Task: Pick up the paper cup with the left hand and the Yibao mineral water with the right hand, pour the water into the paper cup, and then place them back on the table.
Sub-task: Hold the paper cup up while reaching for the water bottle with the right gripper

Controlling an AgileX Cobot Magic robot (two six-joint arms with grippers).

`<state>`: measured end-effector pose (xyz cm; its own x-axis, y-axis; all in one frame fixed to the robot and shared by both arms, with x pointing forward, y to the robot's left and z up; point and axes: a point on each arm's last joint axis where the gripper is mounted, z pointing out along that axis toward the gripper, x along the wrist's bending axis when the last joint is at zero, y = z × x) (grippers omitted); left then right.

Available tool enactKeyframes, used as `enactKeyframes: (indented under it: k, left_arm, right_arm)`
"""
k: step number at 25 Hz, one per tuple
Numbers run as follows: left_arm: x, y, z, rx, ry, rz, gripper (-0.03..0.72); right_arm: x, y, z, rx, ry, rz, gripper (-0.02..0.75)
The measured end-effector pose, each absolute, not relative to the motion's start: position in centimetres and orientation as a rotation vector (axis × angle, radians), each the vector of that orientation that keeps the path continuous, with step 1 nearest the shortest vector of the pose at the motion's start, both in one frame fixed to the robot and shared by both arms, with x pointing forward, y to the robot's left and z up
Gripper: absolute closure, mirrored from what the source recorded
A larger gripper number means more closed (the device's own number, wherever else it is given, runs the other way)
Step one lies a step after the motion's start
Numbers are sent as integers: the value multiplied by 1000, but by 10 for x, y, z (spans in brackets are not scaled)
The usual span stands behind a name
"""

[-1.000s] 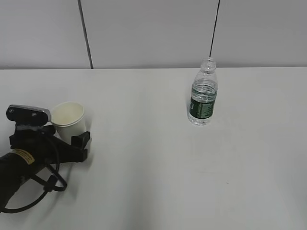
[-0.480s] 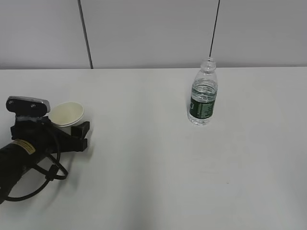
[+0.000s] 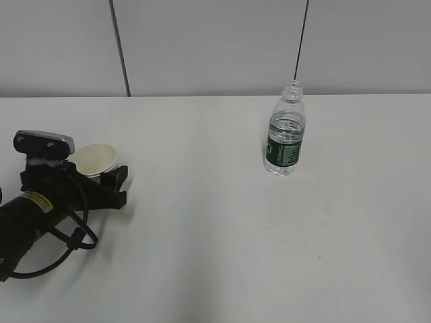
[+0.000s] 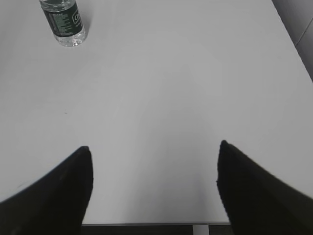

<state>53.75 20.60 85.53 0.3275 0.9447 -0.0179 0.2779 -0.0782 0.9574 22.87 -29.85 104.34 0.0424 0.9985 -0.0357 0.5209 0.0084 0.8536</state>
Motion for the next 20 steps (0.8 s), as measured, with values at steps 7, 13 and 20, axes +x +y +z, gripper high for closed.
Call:
enactKeyframes:
  k: [7, 13, 20]
  left_arm:
    - [537, 206, 855, 1580, 1141, 826, 171]
    - [537, 206, 855, 1571, 1149, 815, 238]
    - [537, 204, 855, 1581, 1130, 803, 284]
  right_arm:
    - [229, -298, 1043, 1604, 1570, 849, 153]
    - [229, -298, 1043, 1604, 1570, 849, 153]
    - [229, -298, 1043, 1603, 1568, 843, 153]
